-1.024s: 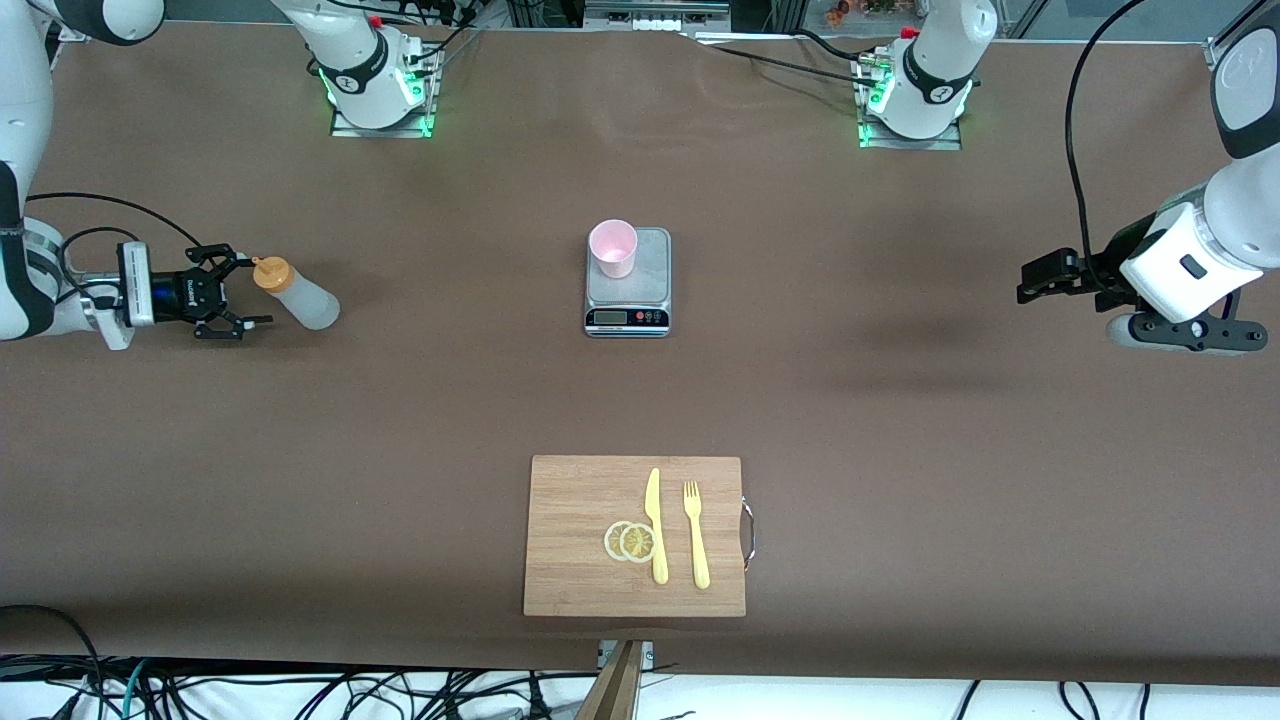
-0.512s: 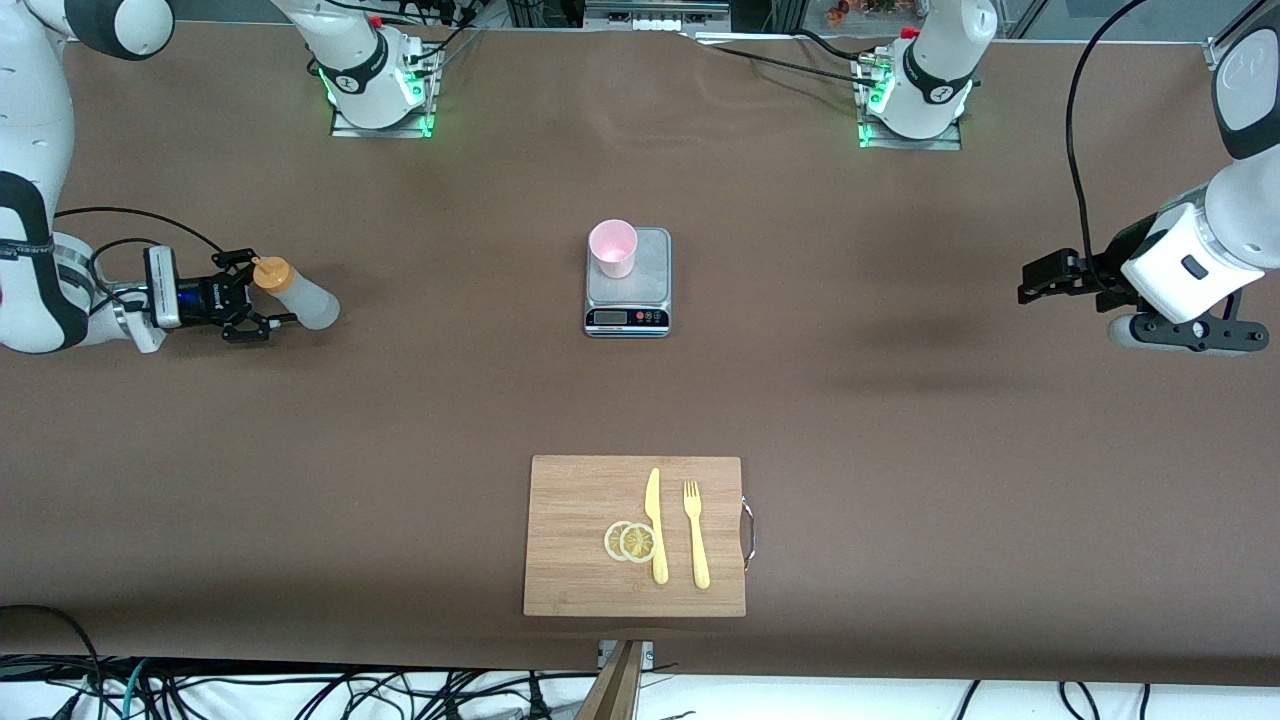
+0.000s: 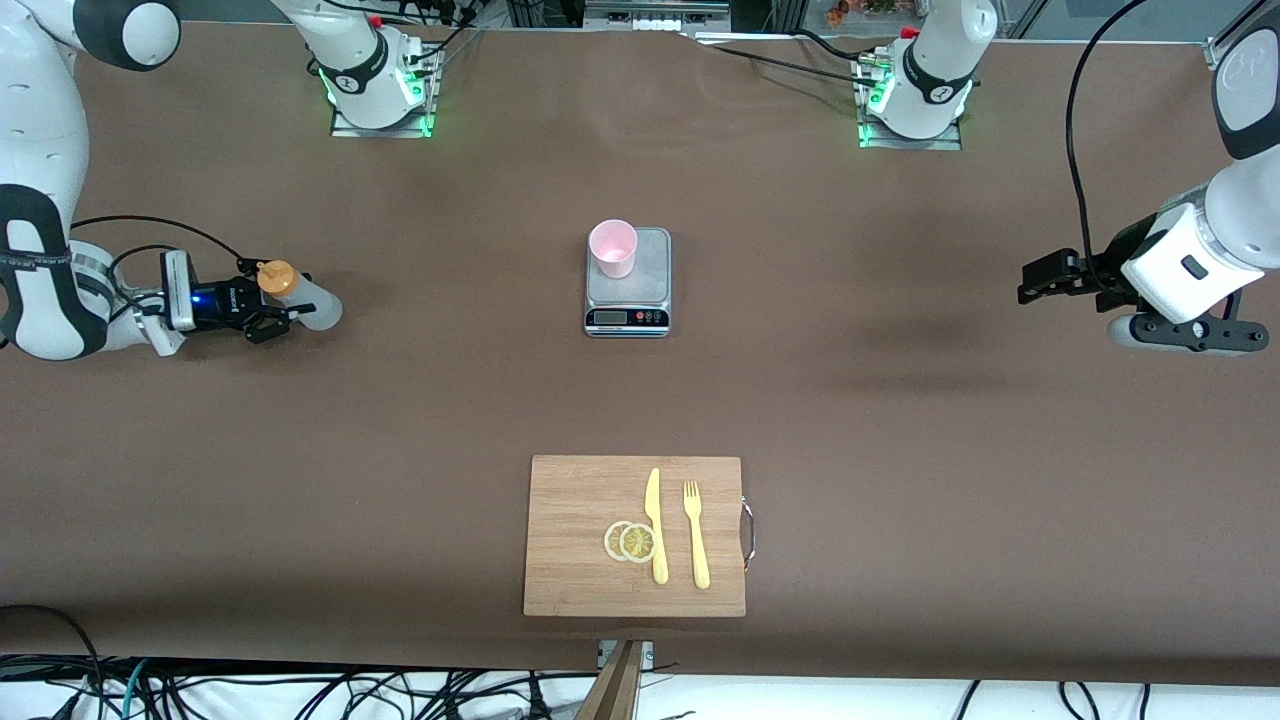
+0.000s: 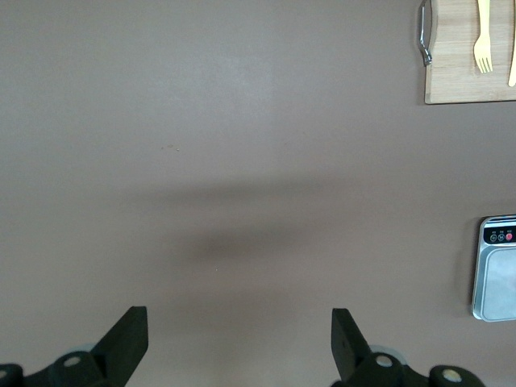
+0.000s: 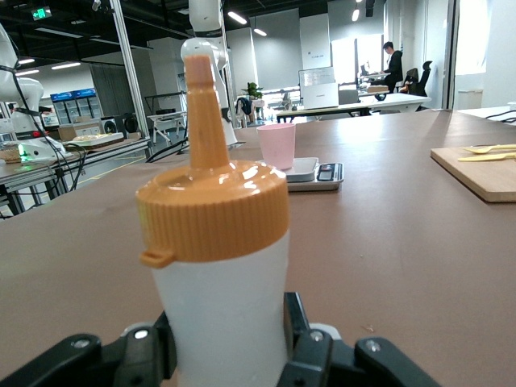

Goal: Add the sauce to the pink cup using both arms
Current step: 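Grasp the sauce bottle with the right gripper and lift it, then carry the bottle with the right gripper over the pink cup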

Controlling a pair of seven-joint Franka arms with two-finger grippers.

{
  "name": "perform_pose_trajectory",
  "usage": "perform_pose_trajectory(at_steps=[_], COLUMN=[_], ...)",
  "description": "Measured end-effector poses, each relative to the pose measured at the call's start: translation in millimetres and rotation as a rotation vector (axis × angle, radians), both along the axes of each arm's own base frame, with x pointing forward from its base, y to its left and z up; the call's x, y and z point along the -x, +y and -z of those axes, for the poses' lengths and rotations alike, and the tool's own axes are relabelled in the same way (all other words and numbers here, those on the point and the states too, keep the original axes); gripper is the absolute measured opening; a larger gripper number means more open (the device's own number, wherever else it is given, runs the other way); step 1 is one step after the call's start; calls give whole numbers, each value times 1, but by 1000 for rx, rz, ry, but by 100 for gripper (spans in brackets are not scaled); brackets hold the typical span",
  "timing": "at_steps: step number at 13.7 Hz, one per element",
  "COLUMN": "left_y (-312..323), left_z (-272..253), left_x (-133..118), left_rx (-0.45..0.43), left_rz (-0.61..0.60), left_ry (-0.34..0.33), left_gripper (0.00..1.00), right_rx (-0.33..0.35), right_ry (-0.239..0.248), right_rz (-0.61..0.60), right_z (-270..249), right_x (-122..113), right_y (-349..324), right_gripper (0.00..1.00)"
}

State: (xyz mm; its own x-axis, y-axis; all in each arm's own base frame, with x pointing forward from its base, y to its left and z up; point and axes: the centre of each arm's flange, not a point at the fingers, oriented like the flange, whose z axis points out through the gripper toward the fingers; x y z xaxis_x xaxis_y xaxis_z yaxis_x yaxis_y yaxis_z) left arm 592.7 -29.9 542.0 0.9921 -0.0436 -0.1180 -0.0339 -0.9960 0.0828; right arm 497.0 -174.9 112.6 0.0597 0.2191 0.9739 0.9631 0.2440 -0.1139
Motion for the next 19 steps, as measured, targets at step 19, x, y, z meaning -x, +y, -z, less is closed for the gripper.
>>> perform_pose_trajectory(at_steps=[19], left_y=[0], left_z=[0], left_x=[0], left_rx=[0], left_rz=[0], left_ry=[0], left_gripper=[100], right_rx=[610], right_ry=[84], right_rz=[-55], right_z=[-177], right_x=[-118], right_y=[168], right_gripper=[34])
